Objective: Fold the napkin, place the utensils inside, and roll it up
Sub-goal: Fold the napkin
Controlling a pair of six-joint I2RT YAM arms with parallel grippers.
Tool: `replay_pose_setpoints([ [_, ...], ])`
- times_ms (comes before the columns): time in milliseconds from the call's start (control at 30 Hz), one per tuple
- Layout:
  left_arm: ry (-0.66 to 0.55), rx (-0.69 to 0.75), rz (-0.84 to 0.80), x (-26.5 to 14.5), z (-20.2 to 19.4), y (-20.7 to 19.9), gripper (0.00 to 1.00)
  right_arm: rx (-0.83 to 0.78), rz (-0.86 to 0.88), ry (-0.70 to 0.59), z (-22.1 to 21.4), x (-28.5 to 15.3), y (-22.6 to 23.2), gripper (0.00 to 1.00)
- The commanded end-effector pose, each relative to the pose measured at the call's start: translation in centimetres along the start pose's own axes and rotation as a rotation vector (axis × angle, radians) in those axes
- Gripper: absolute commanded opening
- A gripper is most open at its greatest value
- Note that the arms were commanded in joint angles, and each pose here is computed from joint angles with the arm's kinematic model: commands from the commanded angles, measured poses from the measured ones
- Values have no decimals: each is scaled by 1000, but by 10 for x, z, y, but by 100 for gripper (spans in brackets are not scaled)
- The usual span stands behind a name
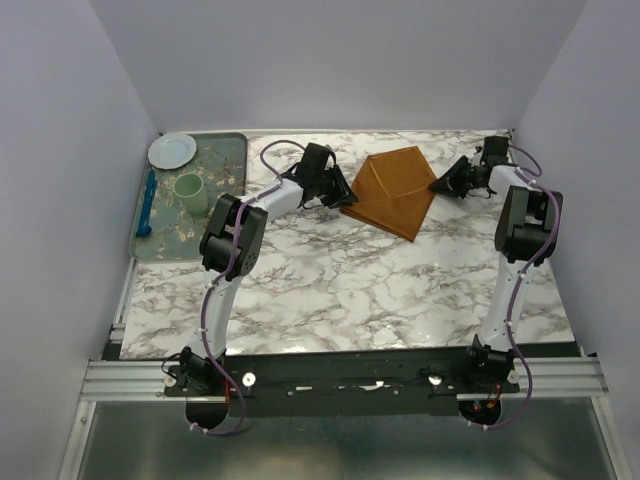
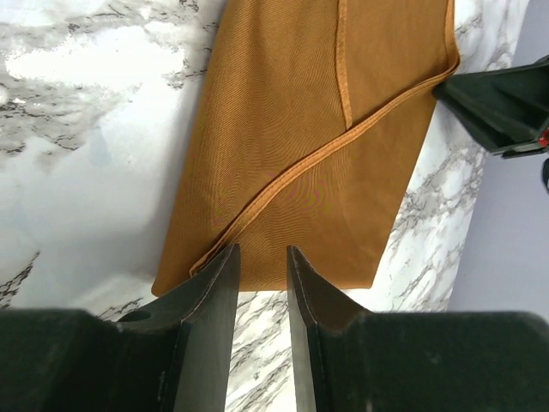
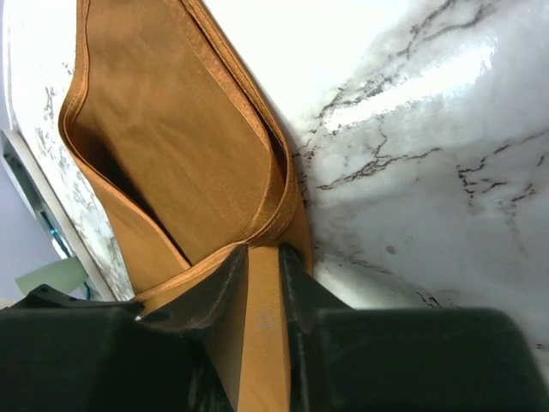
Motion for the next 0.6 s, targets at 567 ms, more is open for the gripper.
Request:
replay_pose_setpoints([
  [567,-128,63,-26,-166,-39,-48,59,-1100,-423,-475,-89,-161,79,73],
])
Point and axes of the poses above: each gripper's point midway between its finger pads, its own x axis out along the fingers, its own y axis along the line the jaws close on, z = x × y, the point moved 4 cm from there along -x, back along the fingers, and after that the axes turned 11 degrees about x, right-handed, at the moved point
